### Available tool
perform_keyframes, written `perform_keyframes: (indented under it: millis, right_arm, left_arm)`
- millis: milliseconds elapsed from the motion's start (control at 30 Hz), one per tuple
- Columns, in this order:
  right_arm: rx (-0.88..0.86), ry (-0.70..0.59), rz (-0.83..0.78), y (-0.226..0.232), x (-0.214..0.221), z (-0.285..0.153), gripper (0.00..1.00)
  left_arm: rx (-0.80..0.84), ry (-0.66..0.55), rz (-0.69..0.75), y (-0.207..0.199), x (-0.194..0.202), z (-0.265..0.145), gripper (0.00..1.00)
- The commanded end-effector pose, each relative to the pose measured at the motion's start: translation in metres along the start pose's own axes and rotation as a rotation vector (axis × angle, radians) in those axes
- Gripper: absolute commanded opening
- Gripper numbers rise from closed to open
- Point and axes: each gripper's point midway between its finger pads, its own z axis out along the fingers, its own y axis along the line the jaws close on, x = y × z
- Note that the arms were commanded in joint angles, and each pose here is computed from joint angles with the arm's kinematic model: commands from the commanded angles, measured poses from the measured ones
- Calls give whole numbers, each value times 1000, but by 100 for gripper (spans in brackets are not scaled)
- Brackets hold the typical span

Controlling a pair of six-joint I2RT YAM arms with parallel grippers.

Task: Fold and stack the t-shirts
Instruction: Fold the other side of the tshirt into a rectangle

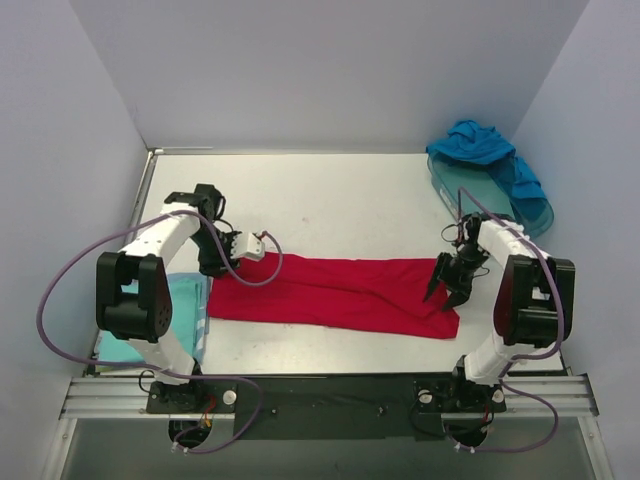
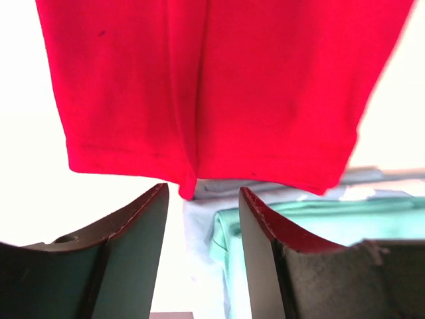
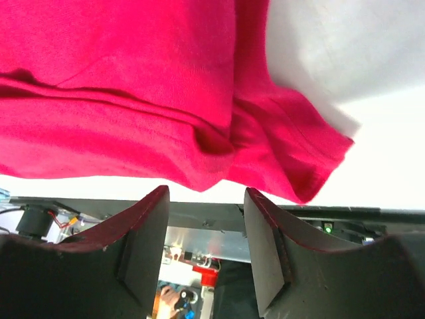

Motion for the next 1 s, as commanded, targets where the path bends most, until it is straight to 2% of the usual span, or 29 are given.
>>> perform_keyframes:
  millis: [0,67,100,133,167,200,267,300,500,667,733,967]
  right_arm:
    - [55,-181,-72,11,-10,-54,45]
    - [68,-273,-186,36,-23,-70,45]
    - [63,-300,-271,56,-23,-71,44]
    - [42,-325,-322,74,-29,-76,36]
    - [14,-347,-392,98,-30,-72,28]
    - [-52,-338,-436,123,-34,-66,16]
    - [-101,-295,-534,159,-31,-51,2]
    - [-98,-280,-577,170,-27,-44,0]
    - [-144,-170,-698,219,-26,5,0]
    - [-142,1,-748,204,-3,51,0]
    - [-176,53,-791,200,14,54,0]
    - [-240,40,-877,190,35,45,0]
  left_arm:
    - [160,-124,-2,-33,-26,-33,55]
    - [88,-186,-82,-9,-41,-32,43]
    - [50,-201,-165,3,-47,-32,30]
    - [-32,-218,-180,29,-53,-26,26]
    - [-58,-204,-261,35,-55,-21,21]
    - [-113,-210,-266,53,-60,-14,19]
    - [-170,-189,-305,67,-58,-2,15]
    - [-184,-164,-320,69,-53,5,13]
    - [-183,-112,-319,68,-37,27,12]
    - [-110,-88,-275,38,-25,49,12]
    - [-85,-107,-263,29,-28,47,12]
    - [4,-158,-235,8,-32,33,13]
